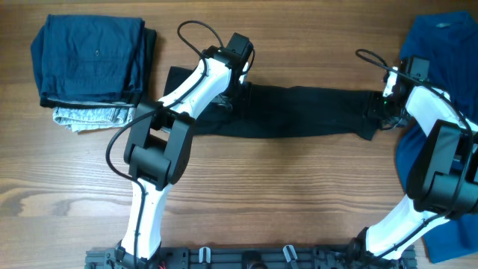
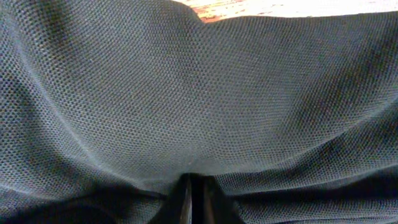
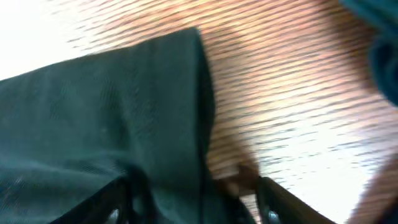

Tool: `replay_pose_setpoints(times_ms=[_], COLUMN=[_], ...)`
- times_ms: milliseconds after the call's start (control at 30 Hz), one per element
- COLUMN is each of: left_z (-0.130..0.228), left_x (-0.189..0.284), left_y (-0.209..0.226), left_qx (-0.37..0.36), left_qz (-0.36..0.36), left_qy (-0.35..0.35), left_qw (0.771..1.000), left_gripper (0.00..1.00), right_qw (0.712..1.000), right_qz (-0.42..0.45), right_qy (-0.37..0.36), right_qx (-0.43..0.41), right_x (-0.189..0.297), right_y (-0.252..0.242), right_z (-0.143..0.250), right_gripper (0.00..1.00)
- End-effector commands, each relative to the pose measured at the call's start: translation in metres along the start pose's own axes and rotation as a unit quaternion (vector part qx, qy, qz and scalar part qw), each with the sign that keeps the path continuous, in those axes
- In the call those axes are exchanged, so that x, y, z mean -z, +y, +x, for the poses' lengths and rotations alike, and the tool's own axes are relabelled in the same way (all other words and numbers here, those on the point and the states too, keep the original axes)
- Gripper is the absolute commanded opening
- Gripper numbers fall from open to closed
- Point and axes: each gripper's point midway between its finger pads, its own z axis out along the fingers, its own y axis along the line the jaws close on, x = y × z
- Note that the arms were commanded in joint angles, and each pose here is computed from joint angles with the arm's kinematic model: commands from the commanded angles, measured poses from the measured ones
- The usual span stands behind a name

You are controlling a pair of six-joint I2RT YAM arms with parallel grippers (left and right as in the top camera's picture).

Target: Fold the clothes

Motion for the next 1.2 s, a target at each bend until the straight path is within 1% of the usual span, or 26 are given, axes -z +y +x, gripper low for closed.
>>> replay_pose_setpoints(times_ms=[0,67,100,167,200,233,267,300,333,400,533,600,667,733,767,800,833,933,1000,1167], left_z=[0.007,0.007,0.007,0.007,0.006,0.005,0.003,0.002,0.0,-0.002,0.001,-0.006,-0.015,-0.024,-0.029,-0.031,-0.034,-0.036,-0.034,-0.002], left_x=[-0.008,-0.008,-0.008,-0.008,-0.008,-0.008,-0.008,-0.006,-0.004,0.003,0.006,0.007,0.014,0.029,0.036,0.037,0.037,0.028,0.024,0.02], left_y=[0.01,0.01,0.01,0.009,0.007,0.004,0.002,0.002,0.001,-0.001,-0.011,-0.013,-0.019,-0.023,-0.025,-0.026,-0.025,-0.012,-0.011,-0.007], left_qx=[-0.017,-0.018,-0.019,-0.02,-0.019,-0.02,-0.02,-0.02,-0.021,-0.021,-0.022,-0.023,-0.023,-0.025,-0.027,-0.028,-0.028,-0.022,-0.022,-0.02], left_qz=[-0.022,-0.022,-0.022,-0.021,-0.015,-0.008,-0.003,-0.001,0.0,0.004,0.032,0.037,0.051,0.056,0.06,0.06,0.058,0.021,0.018,0.009], left_qy=[0.014,0.014,0.014,0.012,0.011,0.009,0.006,0.003,-0.001,-0.008,-0.002,-0.015,-0.035,-0.057,-0.071,-0.077,-0.082,-0.085,-0.08,-0.016], left_qw=[1.0,1.0,0.999,1.0,1.0,1.0,1.0,1.0,1.0,1.0,0.999,0.999,0.998,0.996,0.995,0.995,0.995,0.996,0.996,1.0], left_gripper=[0.05,0.04,0.04,0.04,0.04,0.04,0.04,0.04,0.05,0.05,0.05,0.05,0.05,0.06,0.11,0.13,0.13,0.13,0.12,0.08], right_qw=[0.999,0.998,0.997,0.986,0.981,0.979,0.98,0.981,0.983,0.988,0.988,0.988,0.988,0.989,0.989,0.989,0.989,0.989,0.989,0.989], right_qz=[0.021,0.02,-0.009,-0.14,-0.176,-0.193,-0.193,-0.191,-0.184,-0.154,-0.152,-0.152,-0.151,-0.146,-0.146,-0.146,-0.146,-0.146,-0.146,-0.146], right_qy=[-0.027,-0.064,-0.076,-0.087,-0.077,-0.056,-0.038,-0.024,-0.014,-0.002,-0.023,-0.027,-0.021,-0.016,-0.016,-0.015,-0.016,-0.016,-0.016,-0.016], right_qx=[-0.016,-0.016,-0.011,0.028,0.034,0.031,0.029,0.027,0.019,-0.007,-0.002,0.0,-0.001,-0.001,-0.001,-0.002,-0.001,-0.002,-0.002,-0.002], right_x=[0.026,0.073,0.094,0.125,0.129,0.127,0.12,0.11,0.101,0.067,0.018,0.003,-0.006,-0.01,-0.011,-0.011,-0.011,-0.011,-0.011,-0.011], right_y=[-0.01,-0.01,0.0,0.045,0.057,0.063,0.063,0.064,0.061,0.051,0.051,0.051,0.051,0.049,0.049,0.049,0.049,0.049,0.049,0.049], right_z=[-0.026,-0.054,-0.061,-0.06,-0.053,-0.043,-0.033,-0.024,-0.018,-0.004,0.014,0.02,0.029,0.033,0.035,0.035,0.035,0.035,0.035,0.035], right_gripper=[0.71,0.72,0.71,0.66,0.59,0.47,0.3,0.15,0.1,0.09,0.07,0.06,0.07,0.06,0.06,0.05,0.05,0.06,0.06,0.07])
